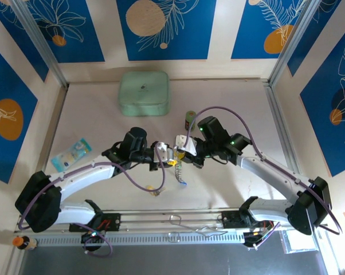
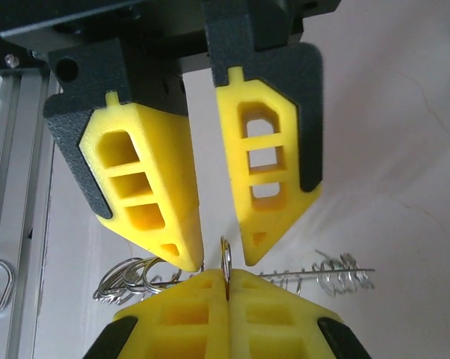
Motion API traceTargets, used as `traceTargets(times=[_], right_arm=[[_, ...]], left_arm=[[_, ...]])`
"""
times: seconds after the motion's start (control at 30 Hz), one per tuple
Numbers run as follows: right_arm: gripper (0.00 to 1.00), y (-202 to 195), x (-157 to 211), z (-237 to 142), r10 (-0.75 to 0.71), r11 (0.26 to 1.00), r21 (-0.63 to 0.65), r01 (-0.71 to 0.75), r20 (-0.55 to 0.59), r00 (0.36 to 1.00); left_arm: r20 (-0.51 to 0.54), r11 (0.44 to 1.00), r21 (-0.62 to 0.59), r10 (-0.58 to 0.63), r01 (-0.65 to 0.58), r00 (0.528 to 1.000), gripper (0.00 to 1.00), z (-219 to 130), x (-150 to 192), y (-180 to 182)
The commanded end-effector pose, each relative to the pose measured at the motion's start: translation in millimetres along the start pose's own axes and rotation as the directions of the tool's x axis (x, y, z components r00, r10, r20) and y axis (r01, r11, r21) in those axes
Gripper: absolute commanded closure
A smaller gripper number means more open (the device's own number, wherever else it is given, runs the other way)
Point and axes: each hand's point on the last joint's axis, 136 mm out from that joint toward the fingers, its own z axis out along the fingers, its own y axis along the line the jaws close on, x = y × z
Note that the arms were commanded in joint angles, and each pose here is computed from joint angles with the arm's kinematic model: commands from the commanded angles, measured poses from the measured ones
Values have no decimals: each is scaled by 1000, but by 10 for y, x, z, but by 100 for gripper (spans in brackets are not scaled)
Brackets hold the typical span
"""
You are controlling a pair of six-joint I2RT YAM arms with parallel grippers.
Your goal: Put the keys on the keyring
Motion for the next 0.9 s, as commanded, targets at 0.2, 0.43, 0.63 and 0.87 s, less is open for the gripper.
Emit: traceTargets(times=[0.2, 0.43, 0.63, 0.87], right_arm=[[100, 60, -67, 19, -80, 996, -34, 78, -68, 995], [100, 123, -99, 15, -46, 997, -58, 45, -15, 999], [69, 52, -159, -184, 81, 997, -35, -75, 192, 978], [65, 11, -22, -274, 170, 982, 20, -187, 331, 928]], left_arm=[[45, 999, 47, -22, 20, 999, 83, 32, -83, -60], [69, 999, 38, -31, 28, 997, 99, 29, -110, -45], [141, 998, -23, -55, 59, 988, 100, -7, -166, 23], [234, 994, -65, -65, 82, 970, 100, -39, -187, 14]])
